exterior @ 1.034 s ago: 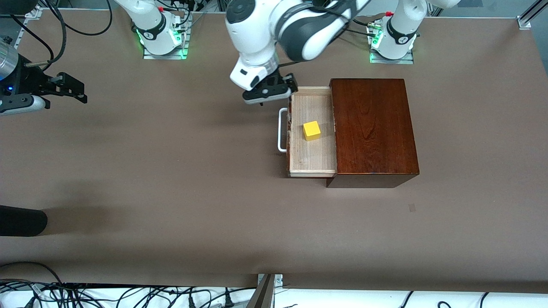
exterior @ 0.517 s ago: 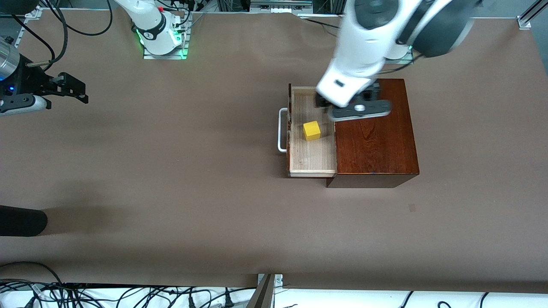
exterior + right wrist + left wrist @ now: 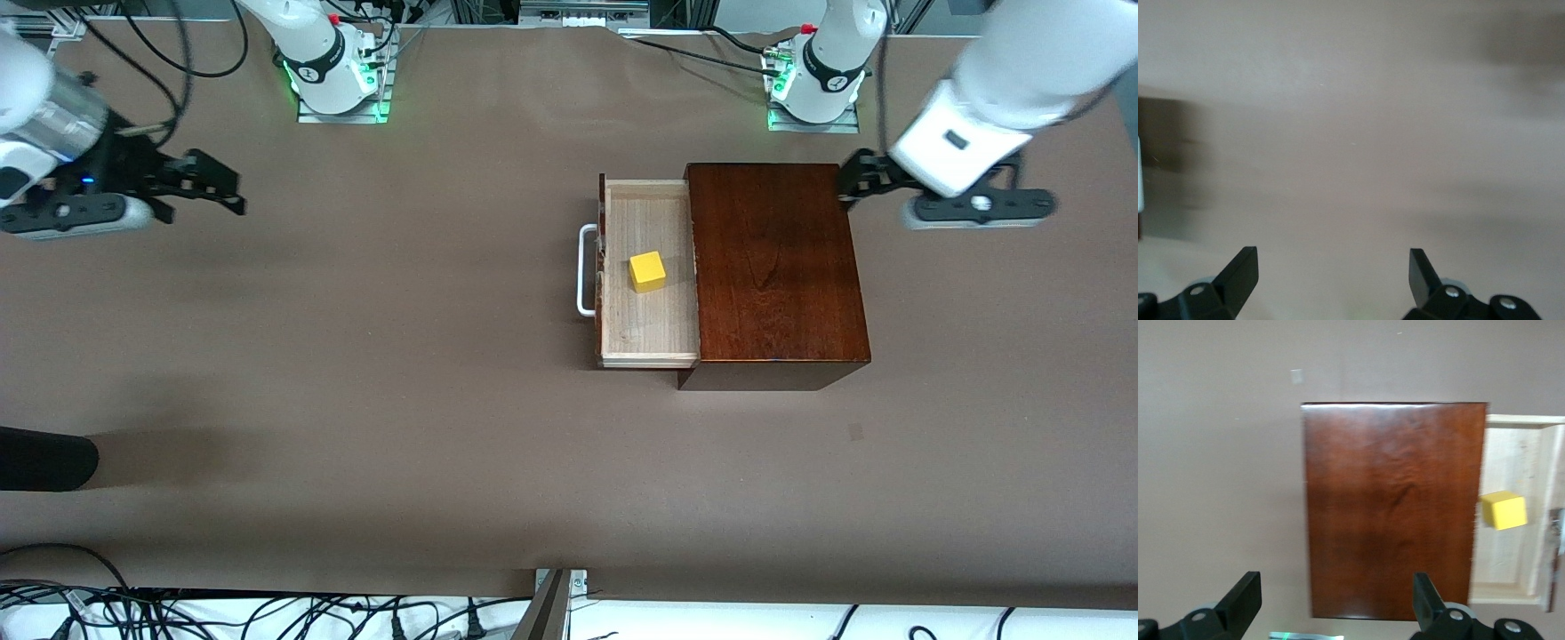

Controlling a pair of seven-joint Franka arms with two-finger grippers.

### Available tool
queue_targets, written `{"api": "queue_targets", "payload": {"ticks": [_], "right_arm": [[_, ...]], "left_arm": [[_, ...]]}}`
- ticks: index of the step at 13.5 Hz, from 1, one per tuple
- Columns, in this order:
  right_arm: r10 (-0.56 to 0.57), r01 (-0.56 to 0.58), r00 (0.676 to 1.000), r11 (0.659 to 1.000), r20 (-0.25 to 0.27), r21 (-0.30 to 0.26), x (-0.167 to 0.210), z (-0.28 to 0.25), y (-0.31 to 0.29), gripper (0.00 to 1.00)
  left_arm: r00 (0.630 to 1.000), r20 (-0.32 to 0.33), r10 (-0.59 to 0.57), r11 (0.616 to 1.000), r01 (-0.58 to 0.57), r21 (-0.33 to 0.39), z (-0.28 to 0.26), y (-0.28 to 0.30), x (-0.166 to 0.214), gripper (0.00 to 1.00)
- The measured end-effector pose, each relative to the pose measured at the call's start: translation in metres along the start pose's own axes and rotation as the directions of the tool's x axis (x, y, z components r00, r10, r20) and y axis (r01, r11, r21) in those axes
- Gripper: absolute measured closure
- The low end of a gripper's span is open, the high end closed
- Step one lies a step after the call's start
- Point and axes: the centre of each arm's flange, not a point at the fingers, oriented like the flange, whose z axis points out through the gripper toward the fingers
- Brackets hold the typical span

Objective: Open drawer, take yellow block, close drawer
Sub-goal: 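Release the handle and raise the left gripper back toward rest, then reach the right gripper down into the drawer over the yellow cube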

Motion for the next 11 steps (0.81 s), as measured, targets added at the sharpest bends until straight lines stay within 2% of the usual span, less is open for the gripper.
{"api": "queue_targets", "payload": {"ticks": [3, 6, 8, 11], "right_arm": [[0.106, -0.106, 0.994, 0.994, 0.012, -0.010, -0.005, 0.010, -0.056, 0.00], [0.245, -0.245, 0.969, 0.969, 0.017, -0.022, -0.014, 0.027, -0.114, 0.00], [0.340, -0.340, 0.940, 0.940, 0.014, -0.022, -0.016, 0.047, -0.153, 0.00], [0.478, -0.480, 0.877, 0.876, -0.040, -0.046, -0.027, 0.076, -0.229, 0.00]], "left_arm": [[1.000, 0.026, 0.006, 1.000, -0.005, -0.030, 0.009, -0.055, 0.001, 0.00], [1.000, 0.027, -0.007, 0.999, 0.008, -0.039, 0.009, -0.068, 0.000, 0.00], [1.000, 0.028, -0.003, 0.999, 0.005, -0.047, 0.009, -0.066, 0.000, 0.00], [1.000, 0.027, -0.004, 0.999, 0.006, -0.047, 0.009, -0.067, 0.000, 0.00]]}}
